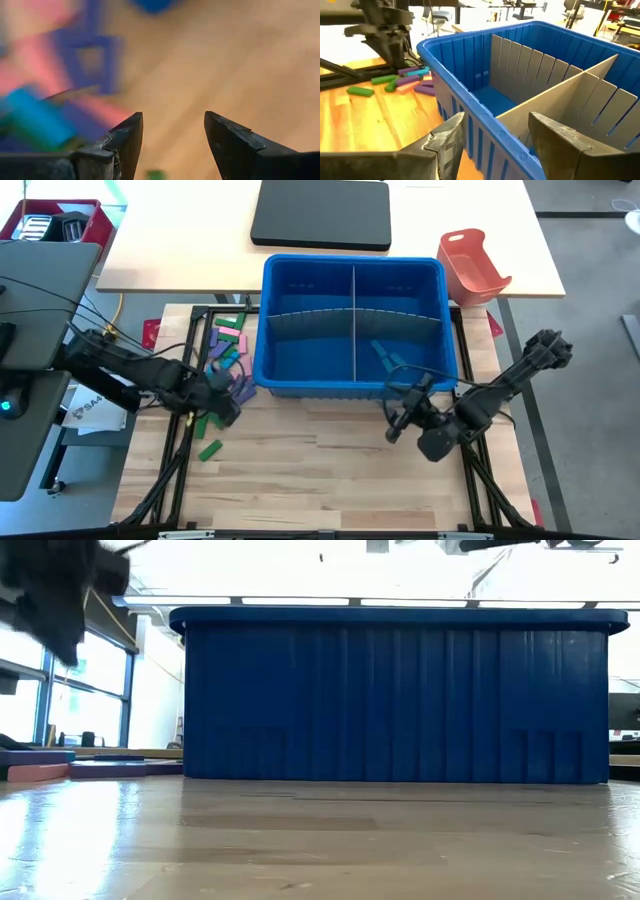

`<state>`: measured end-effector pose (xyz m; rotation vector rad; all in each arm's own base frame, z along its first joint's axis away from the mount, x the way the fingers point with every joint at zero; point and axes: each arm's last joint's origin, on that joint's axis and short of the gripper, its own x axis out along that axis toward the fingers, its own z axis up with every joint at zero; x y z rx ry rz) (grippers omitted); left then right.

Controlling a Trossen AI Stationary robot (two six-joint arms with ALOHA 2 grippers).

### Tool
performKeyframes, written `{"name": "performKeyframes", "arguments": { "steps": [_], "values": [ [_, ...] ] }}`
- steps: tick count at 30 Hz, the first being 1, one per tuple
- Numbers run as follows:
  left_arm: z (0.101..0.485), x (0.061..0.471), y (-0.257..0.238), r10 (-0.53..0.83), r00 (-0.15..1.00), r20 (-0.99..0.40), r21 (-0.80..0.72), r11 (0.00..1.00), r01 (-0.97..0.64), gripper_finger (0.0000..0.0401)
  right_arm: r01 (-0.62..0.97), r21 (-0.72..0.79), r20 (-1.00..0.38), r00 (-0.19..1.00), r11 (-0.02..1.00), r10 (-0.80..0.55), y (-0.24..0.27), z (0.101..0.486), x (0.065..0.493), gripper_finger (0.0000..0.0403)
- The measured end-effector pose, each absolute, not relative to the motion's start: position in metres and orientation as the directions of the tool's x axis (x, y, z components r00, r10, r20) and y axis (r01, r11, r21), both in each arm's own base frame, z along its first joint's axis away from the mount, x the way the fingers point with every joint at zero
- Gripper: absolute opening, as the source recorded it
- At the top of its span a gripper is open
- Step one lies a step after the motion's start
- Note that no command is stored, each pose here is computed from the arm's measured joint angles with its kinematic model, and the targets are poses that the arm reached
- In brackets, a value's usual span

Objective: Sort blocks
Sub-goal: Put the blue block into the blue bin with the other blue block

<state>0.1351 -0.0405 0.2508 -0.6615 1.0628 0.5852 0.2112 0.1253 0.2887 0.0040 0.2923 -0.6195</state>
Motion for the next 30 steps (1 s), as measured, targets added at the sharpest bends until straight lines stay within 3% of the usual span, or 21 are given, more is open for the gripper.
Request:
{"name": "performKeyframes", "arguments": {
  "steps": [4, 11, 19, 26, 30],
  "values": [
    [0.244, 0.130, -0.023, 0.236, 0.260, -0.936, -0.111, 0.505, -0.856, 0.0204, 0.574, -0.101, -0.275, 0.769, 0.813, -0.577, 0.126, 0.285, 0.213, 0.0213],
    [0.225, 0.124, 0.010, 0.198, 0.073, -0.977, -0.004, 0.327, -0.945, 0.0204, 0.568, -0.121, -0.274, 0.769, 0.814, -0.577, 0.126, 0.285, 0.214, 0.0213],
    [0.203, 0.137, 0.042, 0.159, -0.096, -0.983, 0.140, 0.292, -0.946, 0.0195, 0.569, -0.120, -0.274, 0.769, 0.814, -0.578, 0.126, 0.285, 0.214, 0.0213],
    [0.179, 0.147, 0.062, 0.065, -0.272, -0.960, 0.279, 0.321, -0.905, 0.0182, 0.568, -0.120, -0.274, 0.769, 0.814, -0.577, 0.126, 0.285, 0.213, 0.0213],
    [0.170, 0.154, 0.071, 0.040, -0.273, -0.961, 0.271, 0.335, -0.903, 0.0181, 0.568, -0.120, -0.275, 0.769, 0.815, -0.577, 0.126, 0.285, 0.213, 0.0213]
  ]
}}
